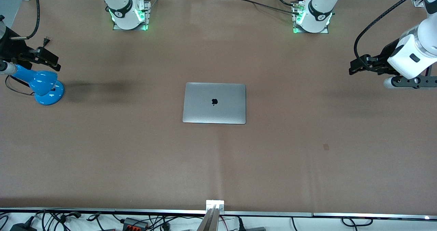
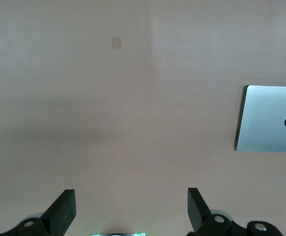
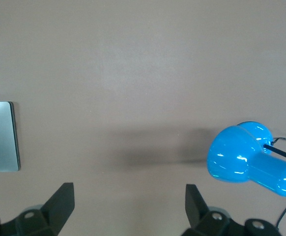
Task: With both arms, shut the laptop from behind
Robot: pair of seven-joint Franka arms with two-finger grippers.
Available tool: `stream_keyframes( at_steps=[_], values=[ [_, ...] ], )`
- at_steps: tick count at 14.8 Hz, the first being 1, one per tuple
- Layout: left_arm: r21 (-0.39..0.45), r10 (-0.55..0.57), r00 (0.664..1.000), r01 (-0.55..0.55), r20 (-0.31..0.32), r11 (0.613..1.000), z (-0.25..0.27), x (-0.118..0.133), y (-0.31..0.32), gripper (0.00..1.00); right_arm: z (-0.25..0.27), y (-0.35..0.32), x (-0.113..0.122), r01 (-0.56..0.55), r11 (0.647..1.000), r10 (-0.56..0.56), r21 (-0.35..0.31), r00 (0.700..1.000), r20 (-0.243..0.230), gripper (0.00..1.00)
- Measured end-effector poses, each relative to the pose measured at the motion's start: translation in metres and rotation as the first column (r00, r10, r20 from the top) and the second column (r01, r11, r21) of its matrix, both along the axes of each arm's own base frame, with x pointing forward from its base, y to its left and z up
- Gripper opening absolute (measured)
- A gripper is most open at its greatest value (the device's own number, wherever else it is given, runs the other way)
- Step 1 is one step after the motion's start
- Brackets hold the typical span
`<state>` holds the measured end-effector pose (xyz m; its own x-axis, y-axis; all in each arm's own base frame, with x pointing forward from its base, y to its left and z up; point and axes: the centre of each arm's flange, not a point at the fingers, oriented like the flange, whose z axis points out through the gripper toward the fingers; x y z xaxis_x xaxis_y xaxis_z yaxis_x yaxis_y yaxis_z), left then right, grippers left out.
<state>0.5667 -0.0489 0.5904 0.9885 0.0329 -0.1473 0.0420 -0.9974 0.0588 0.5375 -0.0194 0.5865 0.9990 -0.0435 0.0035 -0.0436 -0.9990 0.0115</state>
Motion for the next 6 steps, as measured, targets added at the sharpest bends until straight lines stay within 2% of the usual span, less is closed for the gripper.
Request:
stream_keyframes(
  at_steps=[6],
  values=[
    [0.000, 0.001, 1.000, -0.001, 0.004, 1.000, 0.0018, 0.0002, -0.0001, 1.00, 0.0018, 0.0000, -0.0009, 0.000, 1.000, 0.000, 0.000, 1.000, 0.003, 1.00]
  ],
)
